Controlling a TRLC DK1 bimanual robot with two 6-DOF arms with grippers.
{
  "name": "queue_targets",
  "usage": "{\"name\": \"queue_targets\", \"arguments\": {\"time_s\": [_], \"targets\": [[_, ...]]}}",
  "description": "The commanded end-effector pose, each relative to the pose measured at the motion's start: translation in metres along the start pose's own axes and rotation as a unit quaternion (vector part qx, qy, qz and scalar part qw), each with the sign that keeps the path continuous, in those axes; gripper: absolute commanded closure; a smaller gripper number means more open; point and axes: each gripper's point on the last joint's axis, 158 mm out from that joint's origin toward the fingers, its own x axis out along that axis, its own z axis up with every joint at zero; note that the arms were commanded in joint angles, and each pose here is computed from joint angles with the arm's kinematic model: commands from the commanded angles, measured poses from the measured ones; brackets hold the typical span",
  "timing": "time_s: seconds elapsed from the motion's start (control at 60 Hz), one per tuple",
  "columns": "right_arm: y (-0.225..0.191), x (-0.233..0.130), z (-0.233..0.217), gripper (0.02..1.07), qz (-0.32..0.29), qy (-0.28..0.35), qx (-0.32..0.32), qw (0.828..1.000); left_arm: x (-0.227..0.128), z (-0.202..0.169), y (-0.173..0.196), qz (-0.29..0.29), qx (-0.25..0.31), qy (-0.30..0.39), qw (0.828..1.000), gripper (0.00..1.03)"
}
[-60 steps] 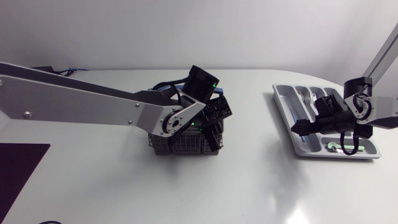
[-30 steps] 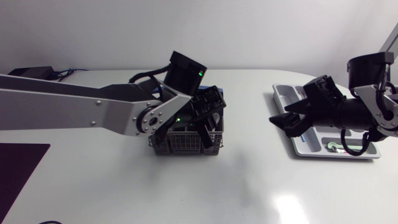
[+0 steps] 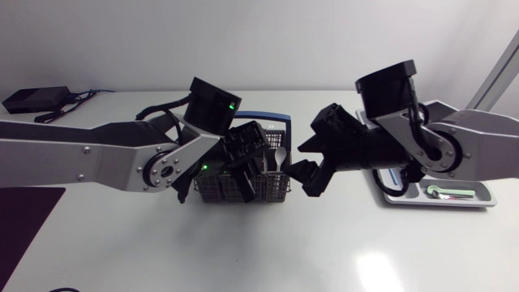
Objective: Unload the cutlery basket into the drawer organizer.
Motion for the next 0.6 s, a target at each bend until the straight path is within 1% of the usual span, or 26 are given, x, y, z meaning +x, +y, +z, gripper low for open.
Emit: {"name": "queue_targets", "arguments": {"time_s": [0.0, 0.2, 0.4, 0.583], "targets": [[-0.002, 0.013, 0.009, 0.23, -0.007, -0.006, -0.003, 1.0, -0.002, -0.014, -0.002, 0.0, -0.003, 0.007, 1.0, 0.69], [-0.009, 0.036, 0.01, 0.23, -0.011, -0.001, -0.015, 1.0, 0.002, -0.031, 0.0, 0.005, -0.011, 0.017, 1.0, 0.69], [-0.011, 0.046, 0.02, 0.23, -0.03, 0.002, -0.041, 0.999, 0.008, -0.043, -0.002, 0.001, -0.012, 0.03, 0.999, 0.69], [-0.018, 0.063, 0.014, 0.23, -0.059, 0.026, -0.062, 0.996, 0.014, -0.051, -0.008, -0.003, -0.011, 0.037, 0.999, 0.69]]}}
